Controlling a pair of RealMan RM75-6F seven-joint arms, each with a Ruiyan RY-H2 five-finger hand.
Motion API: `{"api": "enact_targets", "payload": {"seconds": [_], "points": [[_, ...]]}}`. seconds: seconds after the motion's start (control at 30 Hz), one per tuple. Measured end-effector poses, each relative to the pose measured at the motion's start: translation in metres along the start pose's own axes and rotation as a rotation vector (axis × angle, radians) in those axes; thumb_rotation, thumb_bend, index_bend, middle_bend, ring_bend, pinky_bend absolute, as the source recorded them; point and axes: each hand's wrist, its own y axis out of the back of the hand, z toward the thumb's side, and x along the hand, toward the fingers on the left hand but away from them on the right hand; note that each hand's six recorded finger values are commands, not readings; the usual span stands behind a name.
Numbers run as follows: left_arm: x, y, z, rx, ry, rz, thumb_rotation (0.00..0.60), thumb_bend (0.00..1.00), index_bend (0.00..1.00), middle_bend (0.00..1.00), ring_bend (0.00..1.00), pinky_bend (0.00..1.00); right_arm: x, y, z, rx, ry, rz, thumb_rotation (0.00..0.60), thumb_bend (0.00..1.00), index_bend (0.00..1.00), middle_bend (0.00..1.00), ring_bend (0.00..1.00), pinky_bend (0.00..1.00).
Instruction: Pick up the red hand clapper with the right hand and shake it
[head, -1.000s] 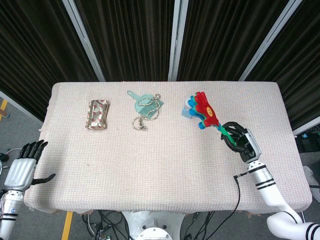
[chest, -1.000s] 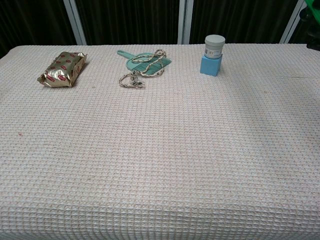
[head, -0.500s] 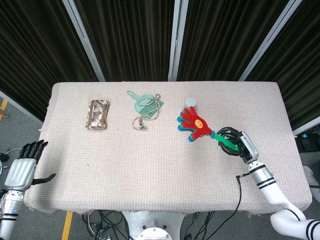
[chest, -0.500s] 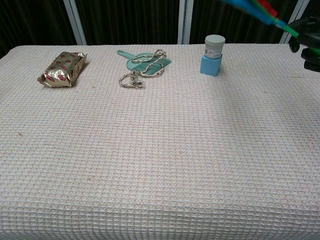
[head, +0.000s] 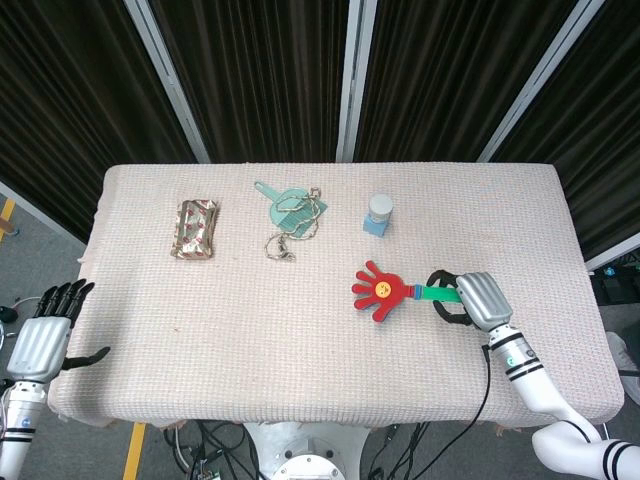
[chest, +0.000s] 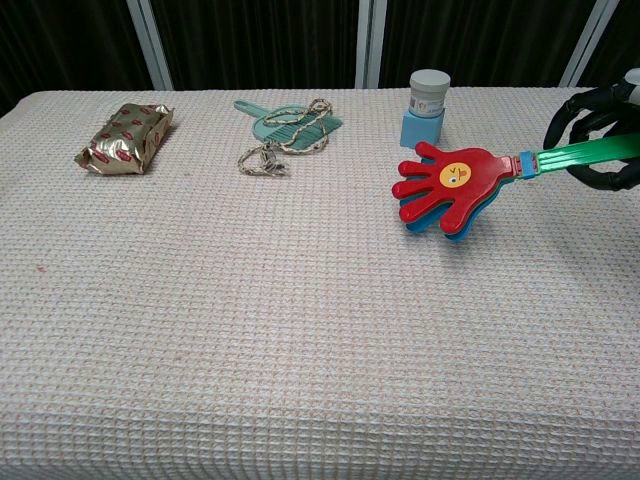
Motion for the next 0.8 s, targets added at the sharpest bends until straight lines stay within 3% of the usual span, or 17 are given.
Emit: {"api": "enact_targets", "payload": {"seconds": [0.23, 0.37, 0.47, 0.57, 0.63, 0.7, 0.77, 0.8], "points": [[0.001, -0.004, 0.001, 0.000, -0.001, -0.012, 0.518, 0.13, 0.04, 0.02, 0.00, 0.06, 0.013, 0.001, -0.007, -0.053, 0.064, -0.039, 0.600, 0.88, 1.00, 0.89, 0.99, 1.00], [0.002, -0.005, 0.003, 0.001, -0.006, -0.010, 0.517, 0.13, 0.04, 0.02, 0.00, 0.06, 0.017, -0.002, -0.016, -0.077, 0.072, -0.061, 0.600, 0.80, 0.98, 0.80, 0.90, 1.00], [0.002, -0.005, 0.002, 0.001, -0.004, -0.011, 0.518, 0.13, 0.04, 0.02, 0.00, 0.06, 0.019, -0.009, -0.022, -0.090, 0.066, -0.044, 0.600, 0.70, 0.87, 0.69, 0.79, 1.00], [0.001, -0.006, 0.001, 0.001, -0.001, -0.014, 0.518, 0.13, 0.04, 0.02, 0.00, 0.06, 0.021, -0.018, -0.027, -0.108, 0.057, -0.005, 0.600, 0.57, 0.67, 0.51, 0.59, 0.93], [0.000, -0.006, 0.001, 0.001, 0.001, -0.016, 0.518, 0.13, 0.04, 0.02, 0.00, 0.06, 0.021, -0.025, -0.032, -0.105, 0.044, 0.026, 0.600, 0.45, 0.45, 0.34, 0.38, 0.78], [0.000, -0.007, 0.001, 0.001, 0.000, -0.017, 0.521, 0.13, 0.04, 0.02, 0.00, 0.06, 0.022, -0.028, -0.036, -0.091, 0.034, 0.043, 0.600, 0.32, 0.16, 0.16, 0.17, 0.54], [0.001, -0.006, 0.001, 0.001, -0.001, -0.017, 0.519, 0.13, 0.04, 0.02, 0.00, 0.06, 0.022, -0.029, -0.039, -0.071, 0.025, 0.048, 0.600, 0.22, 0.01, 0.05, 0.04, 0.32], [0.001, -0.006, 0.001, 0.001, -0.001, -0.017, 0.519, 0.13, 0.04, 0.02, 0.00, 0.06, 0.022, -0.029, -0.040, -0.061, 0.021, 0.049, 0.600, 0.19, 0.00, 0.02, 0.01, 0.23]]}}
